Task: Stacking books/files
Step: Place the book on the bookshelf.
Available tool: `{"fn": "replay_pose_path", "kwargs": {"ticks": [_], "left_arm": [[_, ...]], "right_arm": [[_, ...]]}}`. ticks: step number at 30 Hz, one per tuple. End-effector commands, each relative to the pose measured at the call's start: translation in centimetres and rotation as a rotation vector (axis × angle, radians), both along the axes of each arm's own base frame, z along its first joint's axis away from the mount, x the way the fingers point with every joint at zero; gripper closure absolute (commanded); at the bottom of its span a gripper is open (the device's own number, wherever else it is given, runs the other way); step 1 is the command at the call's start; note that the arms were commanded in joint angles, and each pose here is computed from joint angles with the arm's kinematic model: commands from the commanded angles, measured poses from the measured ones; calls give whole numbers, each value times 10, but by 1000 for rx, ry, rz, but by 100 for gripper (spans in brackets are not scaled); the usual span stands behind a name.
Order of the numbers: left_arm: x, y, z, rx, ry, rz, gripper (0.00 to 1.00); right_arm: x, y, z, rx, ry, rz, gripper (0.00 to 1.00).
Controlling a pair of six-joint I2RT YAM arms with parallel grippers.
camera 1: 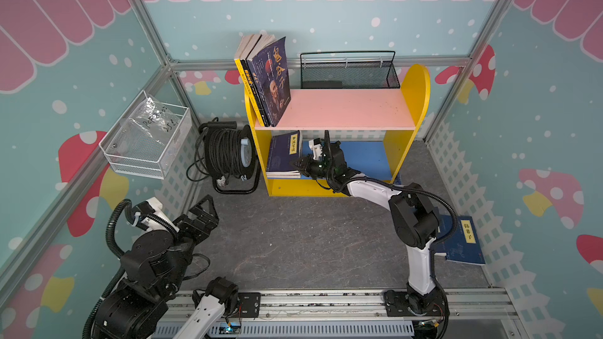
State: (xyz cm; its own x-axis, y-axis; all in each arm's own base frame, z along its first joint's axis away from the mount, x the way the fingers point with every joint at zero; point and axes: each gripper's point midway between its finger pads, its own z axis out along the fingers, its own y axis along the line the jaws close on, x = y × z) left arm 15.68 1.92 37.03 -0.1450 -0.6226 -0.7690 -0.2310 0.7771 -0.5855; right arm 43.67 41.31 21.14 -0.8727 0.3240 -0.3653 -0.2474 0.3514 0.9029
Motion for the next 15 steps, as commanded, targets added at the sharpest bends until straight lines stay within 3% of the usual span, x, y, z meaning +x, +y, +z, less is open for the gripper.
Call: {"fn": "replay_pose_path", "kwargs": {"ticks": [1, 8, 15], "left_arm": [[2, -2, -2, -10, 3, -2, 1], [2, -1, 0, 3, 2, -5, 1], [5, -5, -1, 3, 8, -17, 1]], "right_arm": [[5, 5, 14, 22, -34, -9, 100], [1, 7, 9, 20, -22, 11, 99], [-2, 7, 6, -1, -12, 23, 62]]}}
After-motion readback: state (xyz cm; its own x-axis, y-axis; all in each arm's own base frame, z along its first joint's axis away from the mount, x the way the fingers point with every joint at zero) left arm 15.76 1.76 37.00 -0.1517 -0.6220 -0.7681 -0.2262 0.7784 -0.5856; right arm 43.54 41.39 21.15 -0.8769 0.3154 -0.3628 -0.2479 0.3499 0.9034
